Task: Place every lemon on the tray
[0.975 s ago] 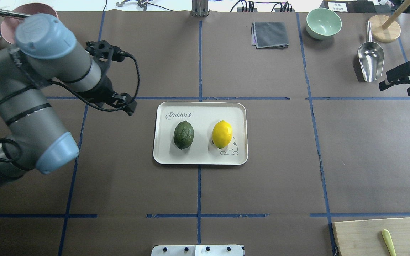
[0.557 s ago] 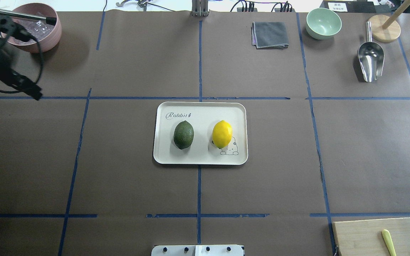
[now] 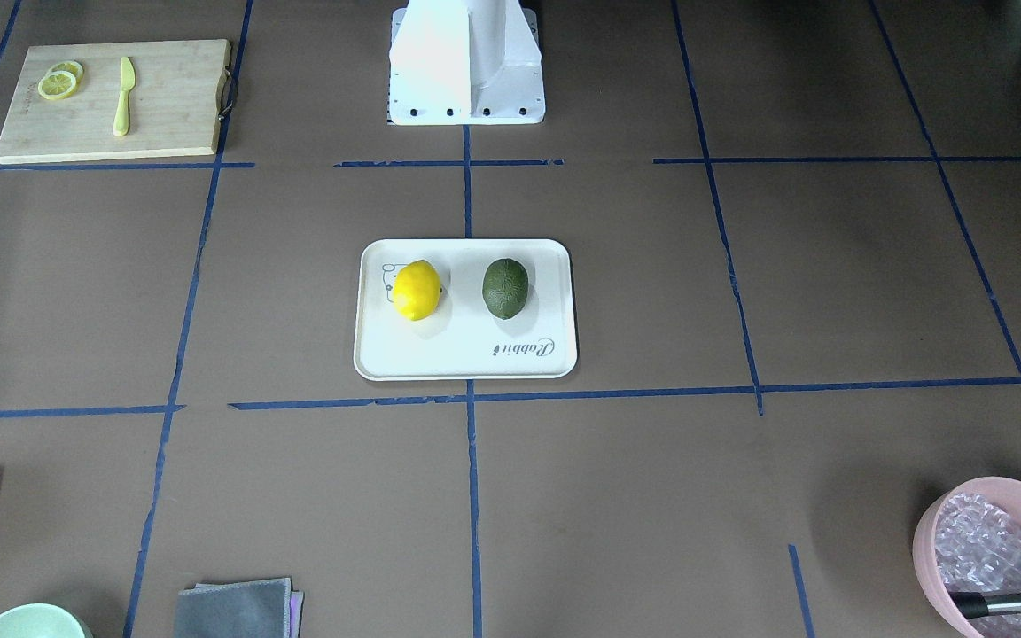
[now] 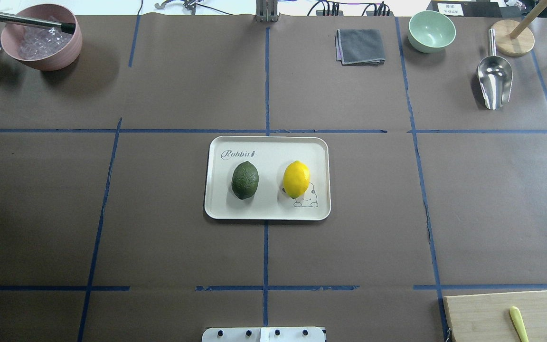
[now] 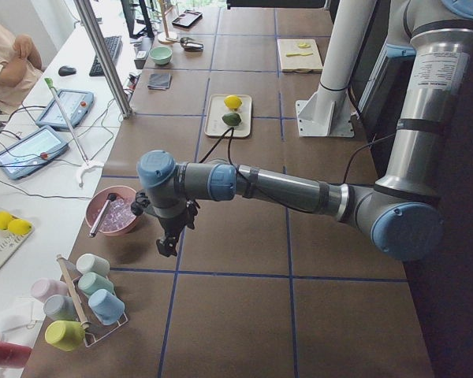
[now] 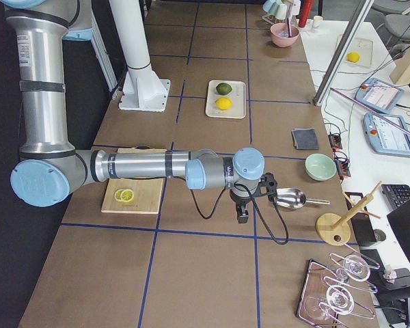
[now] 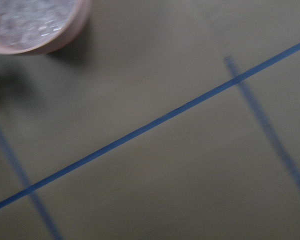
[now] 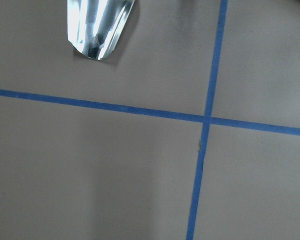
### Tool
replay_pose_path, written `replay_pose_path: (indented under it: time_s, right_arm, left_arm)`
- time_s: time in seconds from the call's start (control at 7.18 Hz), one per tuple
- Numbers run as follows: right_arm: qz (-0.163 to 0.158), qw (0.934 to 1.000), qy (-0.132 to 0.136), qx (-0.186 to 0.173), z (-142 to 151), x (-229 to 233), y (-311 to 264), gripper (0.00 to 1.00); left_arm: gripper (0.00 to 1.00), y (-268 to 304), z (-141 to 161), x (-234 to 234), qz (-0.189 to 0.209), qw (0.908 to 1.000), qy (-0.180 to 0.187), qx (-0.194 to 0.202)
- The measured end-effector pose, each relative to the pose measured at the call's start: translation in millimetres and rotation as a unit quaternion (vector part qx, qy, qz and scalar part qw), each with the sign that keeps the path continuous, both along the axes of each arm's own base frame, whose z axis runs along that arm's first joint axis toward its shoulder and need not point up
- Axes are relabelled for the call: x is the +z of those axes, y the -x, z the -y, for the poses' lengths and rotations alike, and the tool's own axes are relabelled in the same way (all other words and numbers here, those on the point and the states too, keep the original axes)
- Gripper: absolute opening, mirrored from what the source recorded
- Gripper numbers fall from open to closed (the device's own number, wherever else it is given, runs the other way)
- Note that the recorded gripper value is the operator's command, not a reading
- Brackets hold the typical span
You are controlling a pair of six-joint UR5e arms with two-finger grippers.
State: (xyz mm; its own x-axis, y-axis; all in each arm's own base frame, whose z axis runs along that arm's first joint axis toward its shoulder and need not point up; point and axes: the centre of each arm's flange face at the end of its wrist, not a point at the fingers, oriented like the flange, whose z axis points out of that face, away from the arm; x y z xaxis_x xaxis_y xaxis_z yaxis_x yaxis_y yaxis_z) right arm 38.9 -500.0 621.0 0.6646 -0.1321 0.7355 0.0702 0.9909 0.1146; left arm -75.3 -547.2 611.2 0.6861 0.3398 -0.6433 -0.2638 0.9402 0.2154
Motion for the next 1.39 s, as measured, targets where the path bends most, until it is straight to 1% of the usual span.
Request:
replay_pose_path:
  time_s: [0.14, 0.42, 0.56, 0.84, 0.97, 1.11, 1.25, 1.39]
  right_arm:
    - [-0.004, 1.0000, 0.001, -0.005, -2.1, 3.2, -9.1, 1.00]
    - [-0.006, 0.9999, 0.007, -0.008, -3.8, 7.9, -13.0, 1.00]
    - [-0.007, 0.9999, 0.012, -0.008, -5.7, 9.2, -13.6, 1.00]
    - [-0.010, 0.9998, 0.015, -0.007, -9.8, 11.2, -14.8, 1.00]
    - [-0.012, 0.9998, 0.016, -0.007, -10.6, 12.3, -15.2, 1.00]
    - [-0.014, 0.9998, 0.016, -0.006, -11.2, 12.9, -15.3, 1.00]
    - [-0.014, 0.9998, 0.015, -0.006, -11.1, 12.3, -15.3, 1.00]
    - [-0.014, 0.9998, 0.014, -0.006, -11.1, 11.7, -15.0, 1.00]
  left_arm:
    - [1.00, 20.8, -7.9, 28.9, -0.005, 0.9995, 0.026, -0.016]
    - [1.00, 34.3, -27.7, 56.3, -0.013, 0.9963, 0.069, -0.049]
    - [1.00, 33.9, -45.9, 61.8, -0.012, 0.9929, 0.094, -0.072]
    - [1.00, 29.7, -85.1, 63.5, -0.012, 0.9875, 0.122, -0.100]
    - [1.00, 22.6, -99.2, 58.8, -0.009, 0.9830, 0.141, -0.117]
    - [1.00, 10.9, -106.9, 54.6, -0.003, 0.9775, 0.163, -0.133]
    - [1.00, -2.7, -109.8, 52.4, 0.004, 0.9756, 0.174, -0.134]
    - [1.00, -20.6, -108.9, 52.0, 0.009, 0.9771, 0.175, -0.121]
